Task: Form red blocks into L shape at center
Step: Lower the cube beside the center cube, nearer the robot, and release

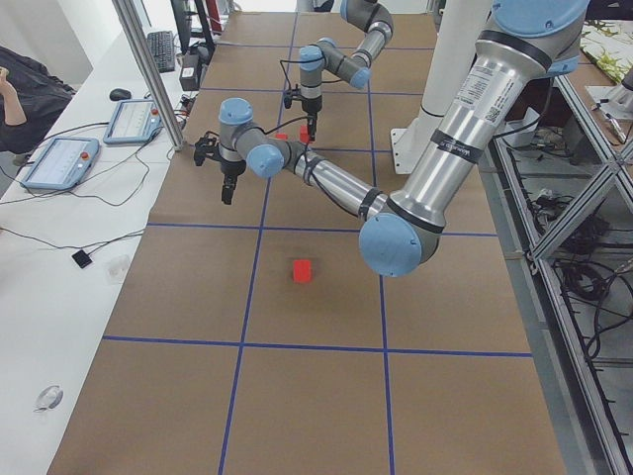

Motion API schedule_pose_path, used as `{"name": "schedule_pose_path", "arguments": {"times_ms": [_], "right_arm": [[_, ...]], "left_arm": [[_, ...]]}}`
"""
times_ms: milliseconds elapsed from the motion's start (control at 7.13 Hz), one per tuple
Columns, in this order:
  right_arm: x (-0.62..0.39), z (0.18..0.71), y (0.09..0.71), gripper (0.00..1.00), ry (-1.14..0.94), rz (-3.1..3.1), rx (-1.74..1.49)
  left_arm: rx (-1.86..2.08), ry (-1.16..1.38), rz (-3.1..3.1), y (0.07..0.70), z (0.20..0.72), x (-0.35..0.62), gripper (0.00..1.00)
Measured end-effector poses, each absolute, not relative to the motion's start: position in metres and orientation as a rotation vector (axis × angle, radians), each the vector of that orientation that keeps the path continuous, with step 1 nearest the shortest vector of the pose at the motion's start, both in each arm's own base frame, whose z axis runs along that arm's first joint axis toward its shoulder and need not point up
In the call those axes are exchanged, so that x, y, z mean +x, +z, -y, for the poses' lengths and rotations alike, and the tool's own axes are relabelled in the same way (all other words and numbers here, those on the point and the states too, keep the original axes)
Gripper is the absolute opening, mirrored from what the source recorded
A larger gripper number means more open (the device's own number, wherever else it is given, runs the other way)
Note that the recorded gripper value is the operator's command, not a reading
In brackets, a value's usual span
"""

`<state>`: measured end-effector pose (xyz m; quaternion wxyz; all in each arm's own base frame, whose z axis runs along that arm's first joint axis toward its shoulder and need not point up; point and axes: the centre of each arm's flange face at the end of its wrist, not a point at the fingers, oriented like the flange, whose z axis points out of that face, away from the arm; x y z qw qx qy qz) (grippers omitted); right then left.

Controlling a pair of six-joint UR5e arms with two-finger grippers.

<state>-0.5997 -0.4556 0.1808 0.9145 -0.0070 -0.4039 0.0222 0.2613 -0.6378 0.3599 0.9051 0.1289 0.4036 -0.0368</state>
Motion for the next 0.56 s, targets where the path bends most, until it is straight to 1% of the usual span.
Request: {"name": "schedule_pose_path", "arguments": {"times_ms": [561], "right_arm": [[-0.6017,0.4619,0.1862,0.0,0.061,0.815,0.029]], "left_arm": [[0.261,-0.078,-0.829,0.3633,0.6391,0.2622,1.0]]}}
